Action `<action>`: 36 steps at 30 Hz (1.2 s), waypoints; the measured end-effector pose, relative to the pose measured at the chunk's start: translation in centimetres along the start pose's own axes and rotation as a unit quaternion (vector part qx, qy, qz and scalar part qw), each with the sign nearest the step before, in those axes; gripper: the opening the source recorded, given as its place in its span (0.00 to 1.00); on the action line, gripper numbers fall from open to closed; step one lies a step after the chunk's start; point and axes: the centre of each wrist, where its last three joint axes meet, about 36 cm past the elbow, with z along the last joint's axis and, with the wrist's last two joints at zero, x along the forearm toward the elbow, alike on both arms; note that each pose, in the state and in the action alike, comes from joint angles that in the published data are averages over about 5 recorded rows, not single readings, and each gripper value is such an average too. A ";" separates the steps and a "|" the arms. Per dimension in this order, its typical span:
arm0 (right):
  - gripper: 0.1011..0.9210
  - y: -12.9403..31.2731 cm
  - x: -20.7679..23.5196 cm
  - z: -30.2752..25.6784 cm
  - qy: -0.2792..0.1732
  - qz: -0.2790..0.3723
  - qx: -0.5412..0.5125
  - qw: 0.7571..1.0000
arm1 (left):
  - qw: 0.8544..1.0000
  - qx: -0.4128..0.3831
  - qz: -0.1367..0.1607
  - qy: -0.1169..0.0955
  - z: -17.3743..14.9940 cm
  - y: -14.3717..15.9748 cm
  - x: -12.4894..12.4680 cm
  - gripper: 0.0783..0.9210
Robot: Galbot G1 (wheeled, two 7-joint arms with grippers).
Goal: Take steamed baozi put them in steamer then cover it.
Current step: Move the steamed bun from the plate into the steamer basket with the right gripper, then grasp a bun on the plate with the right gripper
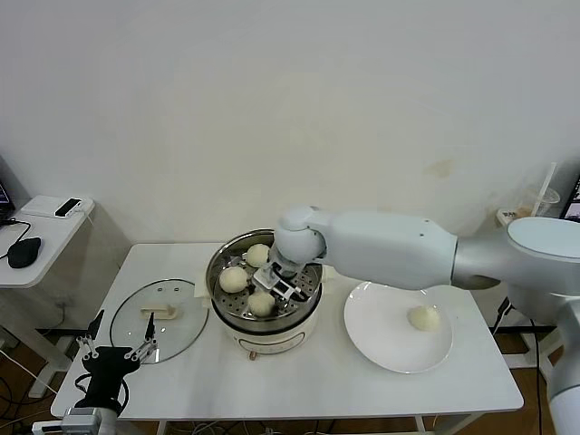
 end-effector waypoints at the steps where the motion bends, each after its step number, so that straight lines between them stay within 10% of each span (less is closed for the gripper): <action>1: 0.74 0.0 0.0 0.0 -0.001 0.001 0.003 1.000 | 1.000 0.000 0.000 0.000 0.0 0.0 0.0 0.88; 21: 0.88 0.1 8.2 4.2 0.037 0.061 -0.066 0.995 | 1.000 -0.005 0.006 -0.007 -0.2 0.1 -0.5 0.88; 36: 0.88 15.2 14.0 11.6 0.100 0.054 -0.276 0.954 | 1.000 -0.006 0.026 -0.008 -0.1 -0.4 -0.9 0.88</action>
